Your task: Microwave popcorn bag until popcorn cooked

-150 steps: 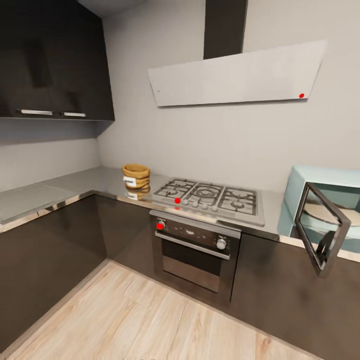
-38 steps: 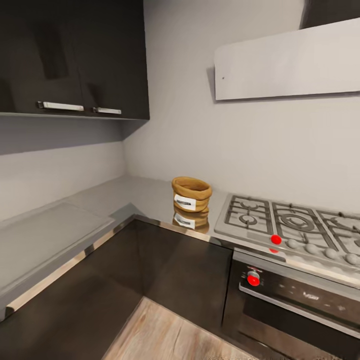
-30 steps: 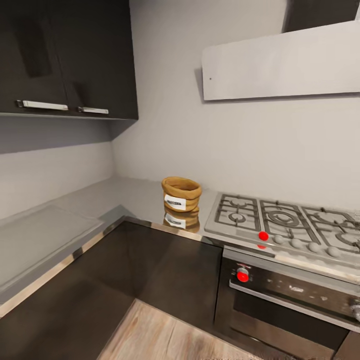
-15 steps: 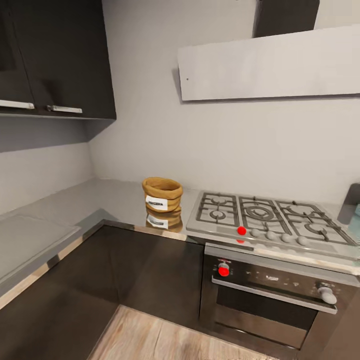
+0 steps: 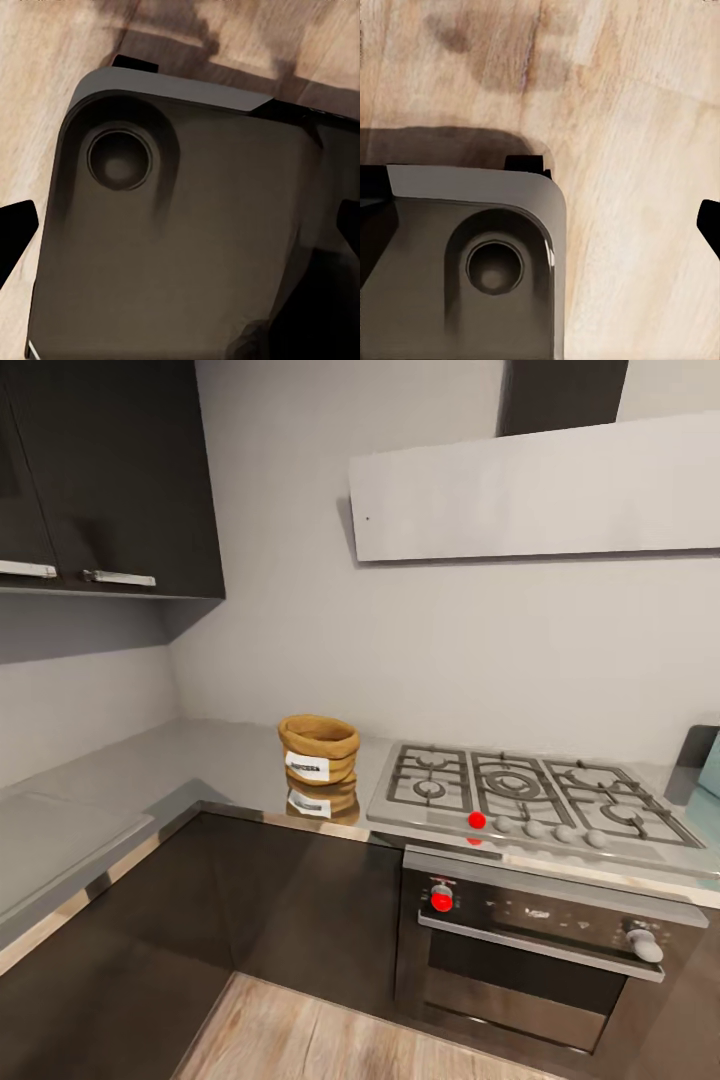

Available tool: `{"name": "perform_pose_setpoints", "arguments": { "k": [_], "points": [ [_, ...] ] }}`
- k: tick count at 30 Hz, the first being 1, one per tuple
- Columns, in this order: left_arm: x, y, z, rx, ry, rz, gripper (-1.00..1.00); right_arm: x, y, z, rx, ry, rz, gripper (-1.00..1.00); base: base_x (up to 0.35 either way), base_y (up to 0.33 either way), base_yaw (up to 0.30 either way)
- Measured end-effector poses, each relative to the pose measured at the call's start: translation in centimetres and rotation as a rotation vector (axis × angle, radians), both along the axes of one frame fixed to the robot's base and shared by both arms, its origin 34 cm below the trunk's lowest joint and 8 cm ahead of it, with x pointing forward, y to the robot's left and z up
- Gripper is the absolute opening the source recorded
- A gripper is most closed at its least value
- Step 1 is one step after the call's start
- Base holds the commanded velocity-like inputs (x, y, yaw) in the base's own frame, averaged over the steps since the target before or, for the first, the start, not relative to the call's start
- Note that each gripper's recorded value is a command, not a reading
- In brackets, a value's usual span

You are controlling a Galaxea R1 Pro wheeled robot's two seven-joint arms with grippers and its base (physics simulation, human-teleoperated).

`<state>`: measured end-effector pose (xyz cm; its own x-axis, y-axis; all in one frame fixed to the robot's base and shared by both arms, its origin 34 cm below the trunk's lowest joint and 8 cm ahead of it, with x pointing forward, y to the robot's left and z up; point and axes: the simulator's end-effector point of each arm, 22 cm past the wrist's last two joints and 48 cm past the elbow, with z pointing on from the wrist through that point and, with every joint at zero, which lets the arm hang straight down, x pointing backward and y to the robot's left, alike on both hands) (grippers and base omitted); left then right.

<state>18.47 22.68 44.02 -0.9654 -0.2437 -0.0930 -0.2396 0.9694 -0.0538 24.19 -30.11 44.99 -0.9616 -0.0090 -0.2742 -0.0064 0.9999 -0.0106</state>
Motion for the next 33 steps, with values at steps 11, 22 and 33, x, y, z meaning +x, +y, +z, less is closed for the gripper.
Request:
{"name": "perform_pose_setpoints", "arguments": {
  "k": [11,22,33],
  "points": [
    [-0.03,-0.02,0.00,0.000,0.001,-0.002,1.00,0.05,0.00,0.03,-0.001,-0.004,0.006,1.00,0.183,0.099,0.000],
    [0.10,-0.01,0.01,0.000,-0.003,0.000,1.00,0.12,0.11,0.04,0.000,-0.007,0.004,1.00,0.019,0.014,-0.052],
    [0.20,0.00,0.02,0.000,-0.005,0.001,1.00,0.16,0.03,0.04,0.000,-0.005,0.004,1.00,0.000,0.000,-0.025]
  ]
}}
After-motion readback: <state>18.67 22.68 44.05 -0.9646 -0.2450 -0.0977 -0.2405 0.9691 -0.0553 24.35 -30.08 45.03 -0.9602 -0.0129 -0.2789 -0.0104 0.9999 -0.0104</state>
